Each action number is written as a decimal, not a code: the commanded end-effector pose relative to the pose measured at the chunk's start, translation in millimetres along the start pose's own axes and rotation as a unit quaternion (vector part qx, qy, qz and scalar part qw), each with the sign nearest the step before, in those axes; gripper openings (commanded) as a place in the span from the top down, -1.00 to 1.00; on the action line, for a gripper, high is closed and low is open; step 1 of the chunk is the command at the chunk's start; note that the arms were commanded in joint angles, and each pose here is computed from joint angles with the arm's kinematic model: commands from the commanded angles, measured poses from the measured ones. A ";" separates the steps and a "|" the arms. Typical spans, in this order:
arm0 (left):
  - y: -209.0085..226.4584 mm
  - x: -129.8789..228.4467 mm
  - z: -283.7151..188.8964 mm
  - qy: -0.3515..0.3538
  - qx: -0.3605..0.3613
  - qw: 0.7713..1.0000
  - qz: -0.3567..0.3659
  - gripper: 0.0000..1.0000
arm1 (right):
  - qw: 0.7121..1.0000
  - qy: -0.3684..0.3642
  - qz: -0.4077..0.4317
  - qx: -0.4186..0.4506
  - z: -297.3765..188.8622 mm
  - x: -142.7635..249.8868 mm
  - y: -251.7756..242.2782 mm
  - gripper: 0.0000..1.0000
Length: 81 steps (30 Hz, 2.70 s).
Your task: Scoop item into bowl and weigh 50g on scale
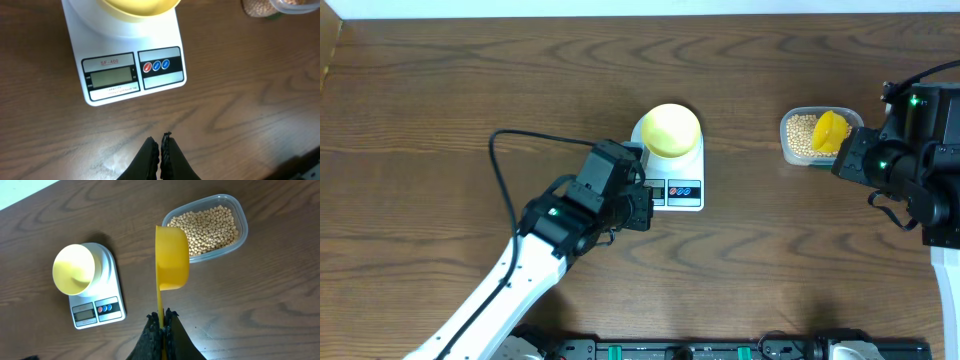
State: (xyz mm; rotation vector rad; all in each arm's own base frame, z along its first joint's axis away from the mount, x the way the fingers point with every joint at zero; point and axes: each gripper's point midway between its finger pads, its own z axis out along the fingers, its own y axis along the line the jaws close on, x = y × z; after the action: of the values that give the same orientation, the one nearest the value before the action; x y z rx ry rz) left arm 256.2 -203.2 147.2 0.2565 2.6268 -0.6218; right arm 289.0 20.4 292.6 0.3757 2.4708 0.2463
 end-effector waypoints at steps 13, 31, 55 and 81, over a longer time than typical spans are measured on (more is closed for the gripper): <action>-7.5 20.9 65.4 0.065 -0.006 0.997 0.030 0.86 | 1.000 -0.019 -0.006 0.001 -7.5 -7.4 -0.1 0.98; -19.3 3.0 37.3 0.107 -0.030 0.992 0.053 0.86 | 1.000 -0.017 -0.006 -0.001 -7.4 -6.5 0.5 0.98; -5.5 4.4 92.0 0.112 -0.039 0.989 0.082 0.86 | 1.000 -0.011 -0.006 0.002 -7.2 -3.8 -0.8 0.98; -2.8 -16.6 77.6 0.061 -0.063 0.991 0.098 0.85 | 1.000 -0.022 -0.015 0.002 -7.4 -9.1 -0.2 0.98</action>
State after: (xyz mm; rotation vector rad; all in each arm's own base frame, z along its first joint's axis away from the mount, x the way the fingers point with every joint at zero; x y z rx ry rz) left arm 300.1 -246.4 98.6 0.5040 2.6937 -0.4118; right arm 290.6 19.5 293.7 0.3618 2.4641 0.2360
